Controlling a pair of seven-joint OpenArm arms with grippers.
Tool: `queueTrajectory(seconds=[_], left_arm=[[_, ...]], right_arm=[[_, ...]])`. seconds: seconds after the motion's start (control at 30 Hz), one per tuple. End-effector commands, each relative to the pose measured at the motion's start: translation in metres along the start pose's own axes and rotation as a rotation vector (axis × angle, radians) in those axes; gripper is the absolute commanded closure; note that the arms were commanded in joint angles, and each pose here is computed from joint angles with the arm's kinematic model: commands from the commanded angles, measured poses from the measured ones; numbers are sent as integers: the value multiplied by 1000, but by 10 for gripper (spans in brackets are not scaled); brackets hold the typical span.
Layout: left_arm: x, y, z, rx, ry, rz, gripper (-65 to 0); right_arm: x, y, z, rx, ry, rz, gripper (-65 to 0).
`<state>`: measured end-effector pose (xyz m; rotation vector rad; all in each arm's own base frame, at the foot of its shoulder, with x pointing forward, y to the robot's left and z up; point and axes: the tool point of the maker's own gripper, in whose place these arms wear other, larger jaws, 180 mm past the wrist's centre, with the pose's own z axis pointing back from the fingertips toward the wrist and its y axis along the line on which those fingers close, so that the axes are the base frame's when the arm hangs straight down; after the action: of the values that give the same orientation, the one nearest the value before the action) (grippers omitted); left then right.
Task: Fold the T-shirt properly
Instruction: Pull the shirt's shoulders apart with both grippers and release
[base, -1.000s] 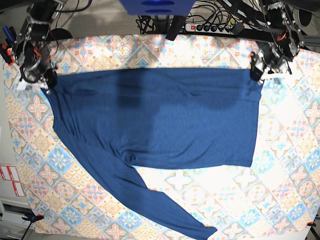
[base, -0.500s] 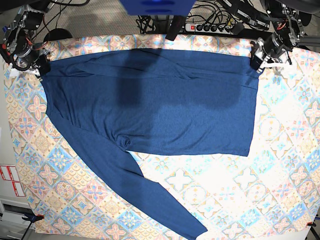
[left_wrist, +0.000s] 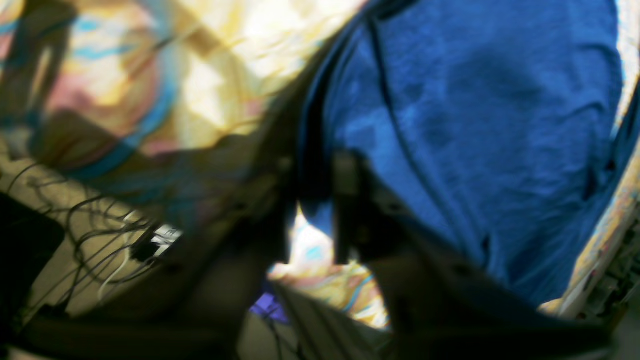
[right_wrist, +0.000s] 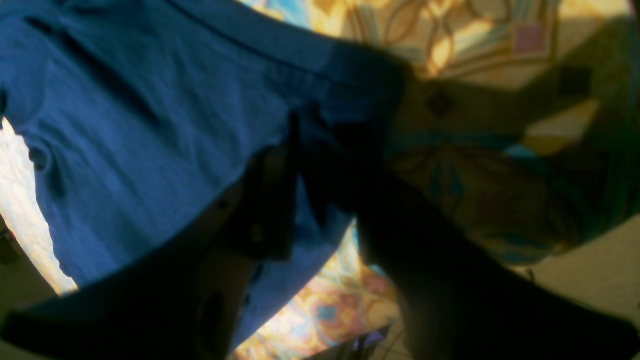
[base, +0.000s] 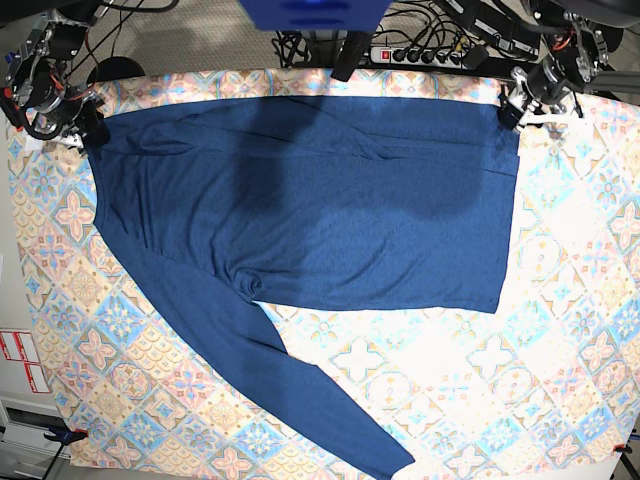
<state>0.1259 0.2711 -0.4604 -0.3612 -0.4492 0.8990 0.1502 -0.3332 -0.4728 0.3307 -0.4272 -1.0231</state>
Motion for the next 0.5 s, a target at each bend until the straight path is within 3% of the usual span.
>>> queueTrajectory(seconds=[0.0, 0.13, 0.33, 0.47], left_arm=[[7, -1, 5, -3, -18, -14, -209], [5, 4, 7, 7, -15, -9, -274], [33, 17, 24, 13, -107, 51, -276], [49, -1, 24, -67, -144, 91, -276]], right_arm=[[12, 1, 6, 1, -29, 15, -204], [24, -7, 14, -3, -74, -23, -199], [47, -23, 32, -9, -162, -92, -201], [51, -24, 36, -5, -177, -103, -201]])
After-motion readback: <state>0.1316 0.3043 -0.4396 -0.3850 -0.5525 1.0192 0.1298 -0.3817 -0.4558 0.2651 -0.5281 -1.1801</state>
